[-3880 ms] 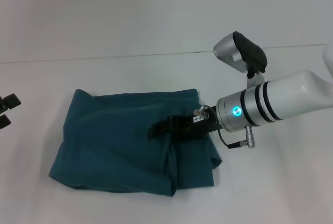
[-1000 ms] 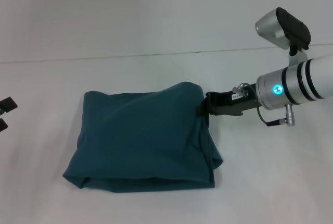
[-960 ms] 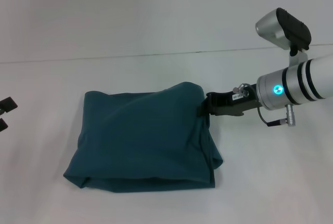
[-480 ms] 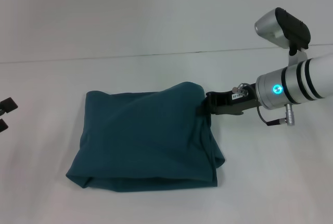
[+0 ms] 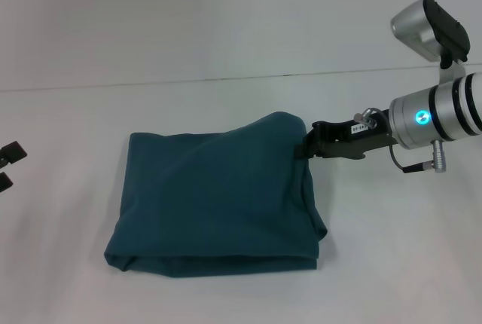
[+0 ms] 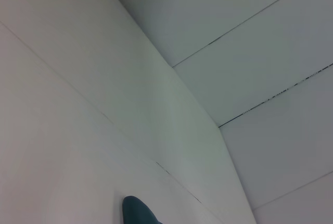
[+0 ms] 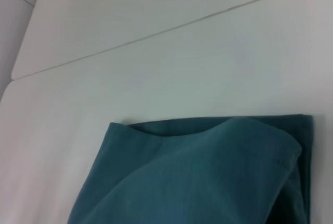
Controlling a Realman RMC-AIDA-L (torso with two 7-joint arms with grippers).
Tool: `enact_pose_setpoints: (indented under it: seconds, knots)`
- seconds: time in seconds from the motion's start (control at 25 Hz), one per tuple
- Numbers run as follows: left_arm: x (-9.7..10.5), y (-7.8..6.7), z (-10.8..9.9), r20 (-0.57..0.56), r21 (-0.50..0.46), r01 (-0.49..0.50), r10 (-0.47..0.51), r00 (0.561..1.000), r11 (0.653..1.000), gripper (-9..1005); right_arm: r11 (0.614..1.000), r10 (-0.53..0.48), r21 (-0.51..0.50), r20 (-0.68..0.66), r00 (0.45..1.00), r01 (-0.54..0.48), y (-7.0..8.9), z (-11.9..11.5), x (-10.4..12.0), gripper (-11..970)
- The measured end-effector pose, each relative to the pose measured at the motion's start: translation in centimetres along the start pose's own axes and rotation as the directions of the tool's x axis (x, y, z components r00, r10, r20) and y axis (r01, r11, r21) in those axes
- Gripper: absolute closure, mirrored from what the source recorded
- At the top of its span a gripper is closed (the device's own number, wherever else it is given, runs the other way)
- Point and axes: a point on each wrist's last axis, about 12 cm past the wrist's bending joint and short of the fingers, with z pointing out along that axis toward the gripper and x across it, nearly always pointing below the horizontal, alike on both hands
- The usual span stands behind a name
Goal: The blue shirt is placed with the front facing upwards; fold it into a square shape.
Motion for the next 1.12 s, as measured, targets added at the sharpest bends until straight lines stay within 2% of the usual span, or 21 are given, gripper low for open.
enact_pose_setpoints:
  seconds: [0.44,0.68,0.88,0.96,1.12]
  knots:
    - [0.2,0.1,0.1,-0.004,0.004,0.011,-0.011,1.000,1.000,47,0.997,-0.047,0.061,-0.003,0.999,0.047,-0.1,1.1,0.3,886]
    - [0.2,0.1,0.1,-0.006,0.004,0.010,-0.010,1.000,1.000,47,0.993,-0.069,0.099,0.017,0.997,0.067,-0.6,0.4,-0.2,883]
    - [0.1,0.0,0.3,-0.008,0.009,0.007,-0.007,1.000,1.000,48,0.987,-0.076,0.148,0.076,0.994,0.064,-1.6,-1.3,-1.8,622]
    - [0.0,-0.1,0.3,-0.010,0.011,0.007,-0.007,1.000,1.000,48,0.988,-0.057,0.149,0.098,0.994,0.042,-1.9,-2.2,-2.5,550]
    - [-0.1,-0.1,0.2,-0.002,0.013,0.014,-0.014,1.000,1.000,48,0.996,-0.060,0.078,0.090,0.994,0.053,-0.7,-3.9,-3.6,406]
